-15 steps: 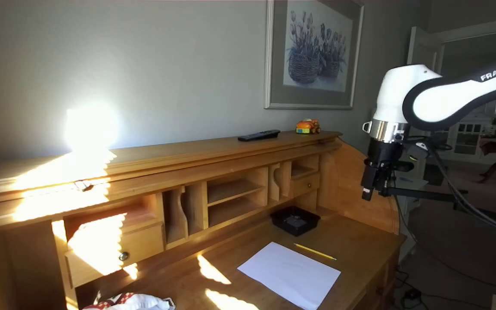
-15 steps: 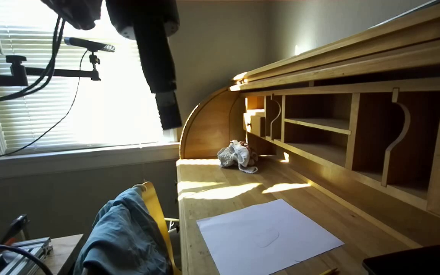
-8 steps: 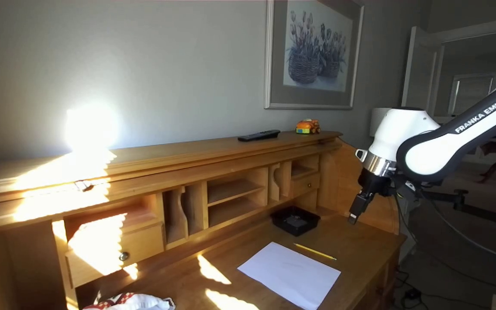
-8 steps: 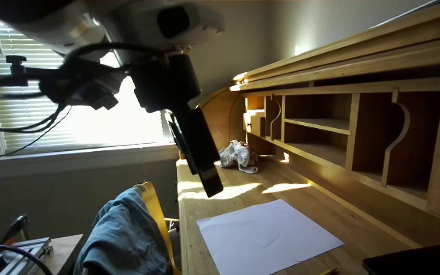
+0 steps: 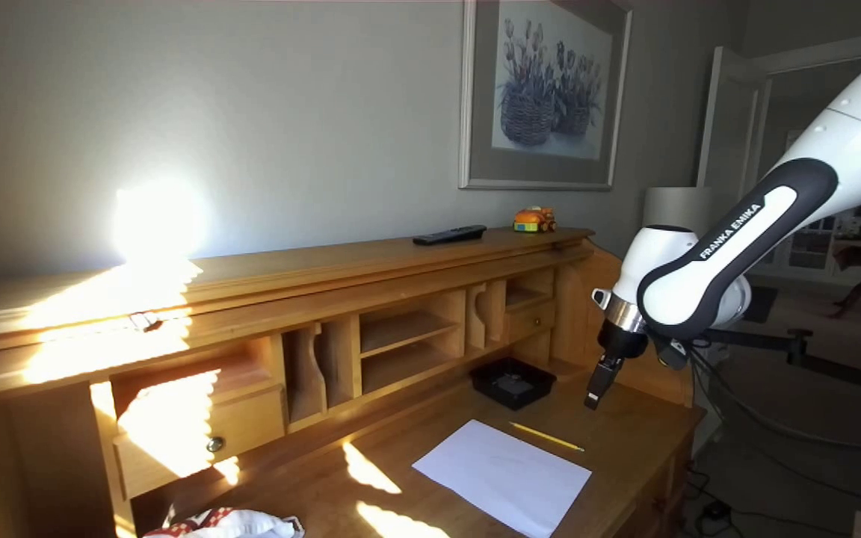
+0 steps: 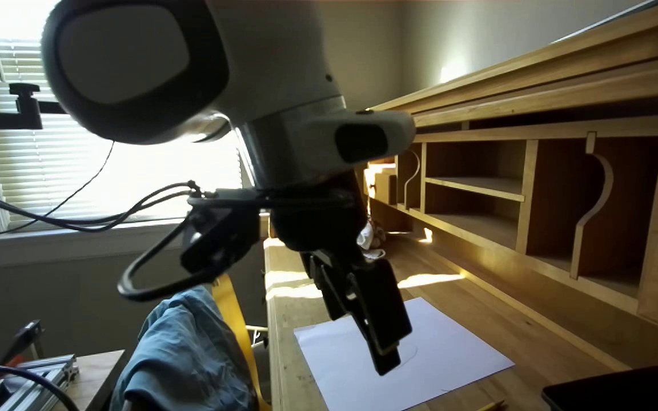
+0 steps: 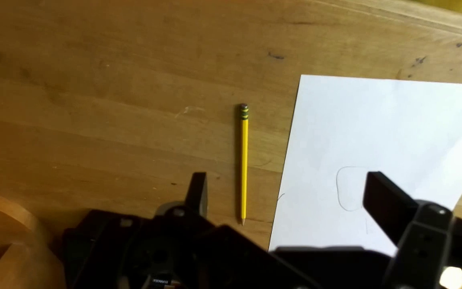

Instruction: Use the pencil to draw on the piece of paper

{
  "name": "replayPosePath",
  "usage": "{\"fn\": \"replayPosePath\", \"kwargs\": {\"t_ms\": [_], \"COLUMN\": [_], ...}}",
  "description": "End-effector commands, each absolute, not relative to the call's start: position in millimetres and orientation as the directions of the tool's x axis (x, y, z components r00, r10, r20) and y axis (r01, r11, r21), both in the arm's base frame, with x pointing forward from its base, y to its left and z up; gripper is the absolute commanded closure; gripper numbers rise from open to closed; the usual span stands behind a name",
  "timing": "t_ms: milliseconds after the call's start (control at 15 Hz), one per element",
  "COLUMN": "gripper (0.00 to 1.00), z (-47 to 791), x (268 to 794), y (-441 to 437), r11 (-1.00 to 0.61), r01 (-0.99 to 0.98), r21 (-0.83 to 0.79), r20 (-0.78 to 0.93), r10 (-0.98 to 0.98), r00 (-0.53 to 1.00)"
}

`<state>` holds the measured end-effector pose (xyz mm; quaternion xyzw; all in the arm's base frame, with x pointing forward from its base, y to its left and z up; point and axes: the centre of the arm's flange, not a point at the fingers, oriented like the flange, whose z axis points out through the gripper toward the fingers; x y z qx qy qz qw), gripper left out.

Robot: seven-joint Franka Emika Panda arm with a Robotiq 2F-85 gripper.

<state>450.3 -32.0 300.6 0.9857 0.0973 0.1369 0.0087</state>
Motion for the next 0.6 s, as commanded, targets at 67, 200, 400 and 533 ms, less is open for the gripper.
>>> {"fn": "replayPosePath", "kwargs": {"t_ms": [67, 200, 400, 533], "gripper": [0.0, 0.0, 0.0, 0.0], "z": [272.6, 262.5, 248.1, 235.9], "x": [494.9, 503.8, 513.4, 517.6], "y": [-47.8, -50.1, -50.8, -50.6], "r11": [-0.981, -0.985, -0.992, -0.995], "r01": [0.193, 0.168, 0.125, 0.085], "r21": [0.037, 0.033, 0.024, 0.043], "r20": [0.265, 0.262, 0.307, 0.37], "r10": [0.196, 0.171, 0.126, 0.095], "r00": [0.944, 0.95, 0.943, 0.924]}}
